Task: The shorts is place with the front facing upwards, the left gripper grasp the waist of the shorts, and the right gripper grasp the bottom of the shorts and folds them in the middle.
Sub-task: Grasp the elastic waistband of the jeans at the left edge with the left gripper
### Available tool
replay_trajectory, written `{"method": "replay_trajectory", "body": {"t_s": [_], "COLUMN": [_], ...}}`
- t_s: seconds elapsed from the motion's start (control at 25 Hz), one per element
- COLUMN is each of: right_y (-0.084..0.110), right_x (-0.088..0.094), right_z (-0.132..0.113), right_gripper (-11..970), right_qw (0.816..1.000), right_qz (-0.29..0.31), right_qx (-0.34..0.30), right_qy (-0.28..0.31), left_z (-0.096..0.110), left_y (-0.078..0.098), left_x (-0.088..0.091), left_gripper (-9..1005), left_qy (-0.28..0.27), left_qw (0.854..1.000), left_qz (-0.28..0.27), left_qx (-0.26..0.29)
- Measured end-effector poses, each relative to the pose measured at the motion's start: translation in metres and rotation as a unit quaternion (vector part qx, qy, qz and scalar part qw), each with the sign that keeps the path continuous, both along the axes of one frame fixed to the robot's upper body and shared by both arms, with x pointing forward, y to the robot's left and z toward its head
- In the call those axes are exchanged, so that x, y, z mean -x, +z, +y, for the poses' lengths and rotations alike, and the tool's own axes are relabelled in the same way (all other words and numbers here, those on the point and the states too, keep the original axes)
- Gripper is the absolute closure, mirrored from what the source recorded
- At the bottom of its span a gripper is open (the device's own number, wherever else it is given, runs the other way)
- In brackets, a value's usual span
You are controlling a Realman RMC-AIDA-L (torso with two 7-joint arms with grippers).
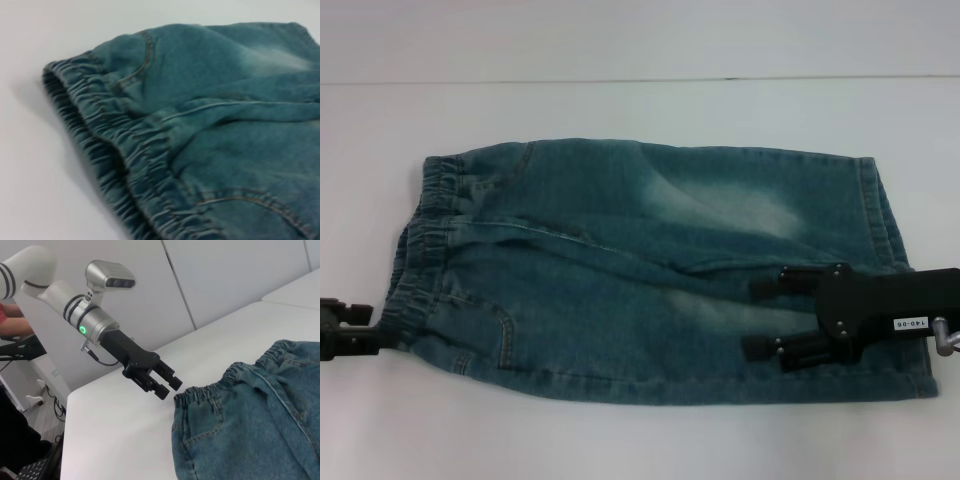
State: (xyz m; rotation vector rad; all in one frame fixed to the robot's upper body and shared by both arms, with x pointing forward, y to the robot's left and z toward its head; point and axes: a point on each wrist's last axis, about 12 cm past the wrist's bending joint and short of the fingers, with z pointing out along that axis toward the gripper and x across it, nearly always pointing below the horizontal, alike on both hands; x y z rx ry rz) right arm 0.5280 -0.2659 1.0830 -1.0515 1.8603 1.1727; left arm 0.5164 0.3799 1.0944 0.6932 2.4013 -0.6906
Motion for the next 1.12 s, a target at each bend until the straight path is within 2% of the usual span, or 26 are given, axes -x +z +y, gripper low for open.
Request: {"method": "replay_trajectory", "body": {"t_s": [0.24, 0.72, 1.12], "right_y": [-0.002, -0.003, -0.003], "right_x": [0.001, 0.001, 0.001], "right_z": [0.0, 0.0, 0.0], "right_gripper": [17, 17, 18], "right_qw": [1.0, 1.0, 1.0], "right_qz": [-0.001, -0.002, -0.002], "right_qx": [0.0, 0.001, 0.001], "right_qy": [0.0, -0.002, -0.002], "left_z": [0.003, -0.008, -0.016], "left_y": [-0.004, -0.014, -0.012], "left_x": [-0.003, -0.006, -0.009], "left_gripper": [439, 457, 472], "left_qy": [0.018, 0.004, -0.009], "left_qw": [1.0, 1.0, 0.999], "left_qz": [0.009, 0.024, 0.033], "left_qx": [-0.019, -0.018, -0.009]}}
